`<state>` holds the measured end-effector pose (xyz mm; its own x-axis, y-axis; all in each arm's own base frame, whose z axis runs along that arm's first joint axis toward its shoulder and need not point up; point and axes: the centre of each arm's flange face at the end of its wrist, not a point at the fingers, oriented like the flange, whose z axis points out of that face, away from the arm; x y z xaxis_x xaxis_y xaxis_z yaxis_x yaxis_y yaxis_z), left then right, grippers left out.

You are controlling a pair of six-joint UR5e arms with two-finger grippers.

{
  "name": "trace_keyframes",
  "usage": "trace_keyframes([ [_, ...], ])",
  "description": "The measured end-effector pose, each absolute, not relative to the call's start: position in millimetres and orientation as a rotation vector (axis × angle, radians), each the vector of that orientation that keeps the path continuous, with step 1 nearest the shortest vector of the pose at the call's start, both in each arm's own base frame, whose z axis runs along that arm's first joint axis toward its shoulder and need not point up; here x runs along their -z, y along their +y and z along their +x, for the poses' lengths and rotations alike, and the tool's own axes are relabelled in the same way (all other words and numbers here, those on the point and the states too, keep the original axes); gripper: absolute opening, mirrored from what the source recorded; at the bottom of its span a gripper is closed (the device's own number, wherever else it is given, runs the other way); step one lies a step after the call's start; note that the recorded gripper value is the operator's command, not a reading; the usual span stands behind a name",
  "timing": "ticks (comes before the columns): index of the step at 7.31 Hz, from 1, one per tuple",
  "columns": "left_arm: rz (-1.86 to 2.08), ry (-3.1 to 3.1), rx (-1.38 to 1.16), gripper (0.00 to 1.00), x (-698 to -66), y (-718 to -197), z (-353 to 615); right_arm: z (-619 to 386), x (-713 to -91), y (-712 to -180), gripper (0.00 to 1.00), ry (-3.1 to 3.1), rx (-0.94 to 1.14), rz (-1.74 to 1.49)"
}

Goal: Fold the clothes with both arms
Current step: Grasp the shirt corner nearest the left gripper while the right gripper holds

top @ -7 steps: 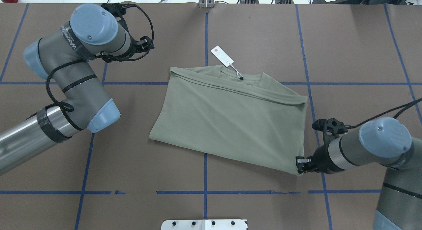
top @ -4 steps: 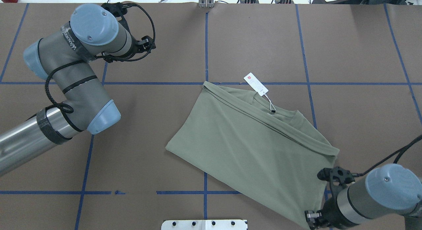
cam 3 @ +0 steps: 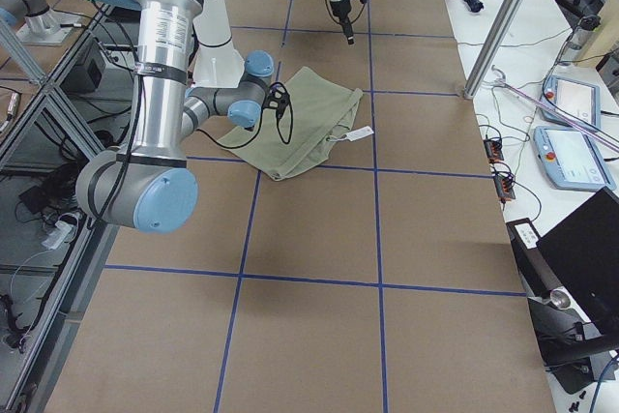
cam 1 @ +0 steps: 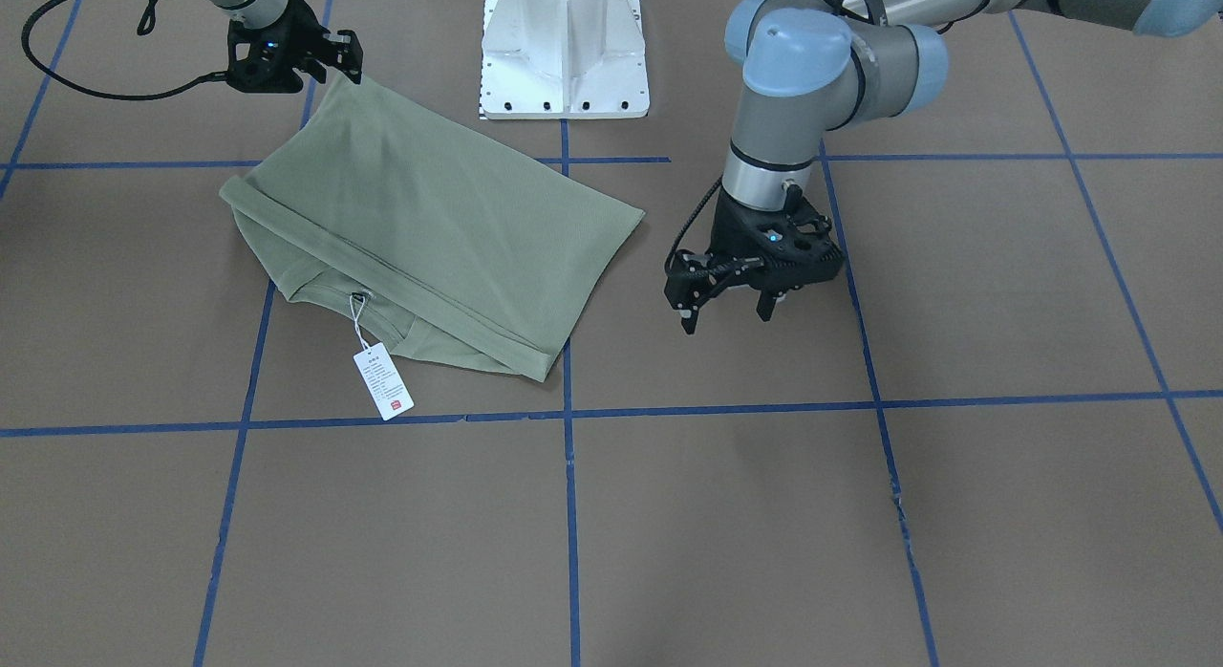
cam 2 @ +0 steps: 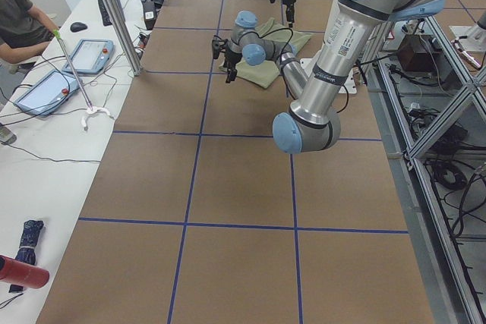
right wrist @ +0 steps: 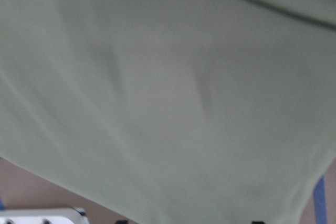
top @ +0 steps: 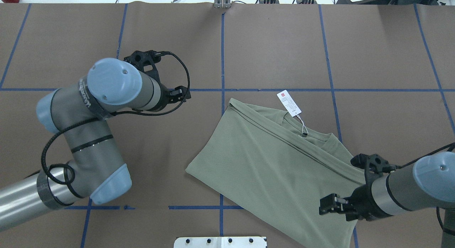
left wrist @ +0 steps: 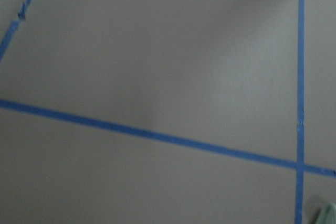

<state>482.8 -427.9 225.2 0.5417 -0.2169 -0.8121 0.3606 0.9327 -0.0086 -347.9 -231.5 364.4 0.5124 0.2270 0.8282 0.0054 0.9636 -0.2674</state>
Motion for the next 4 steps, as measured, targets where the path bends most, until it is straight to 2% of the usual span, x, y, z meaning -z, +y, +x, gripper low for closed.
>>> trace_keyframes([
  [2, -0.008, 0.96, 0.423, 0.97, -228.3, -352.2, 536.8, -326.9, -327.5, -284.1, 1.0, -1.125, -0.235, -0.153],
  [4, -0.1, 0.95, 0.499, 0.89, -233.1, -320.1, 559.0, -312.8, -308.7, -309.0, 1.0, -1.17, -0.281, -0.101],
])
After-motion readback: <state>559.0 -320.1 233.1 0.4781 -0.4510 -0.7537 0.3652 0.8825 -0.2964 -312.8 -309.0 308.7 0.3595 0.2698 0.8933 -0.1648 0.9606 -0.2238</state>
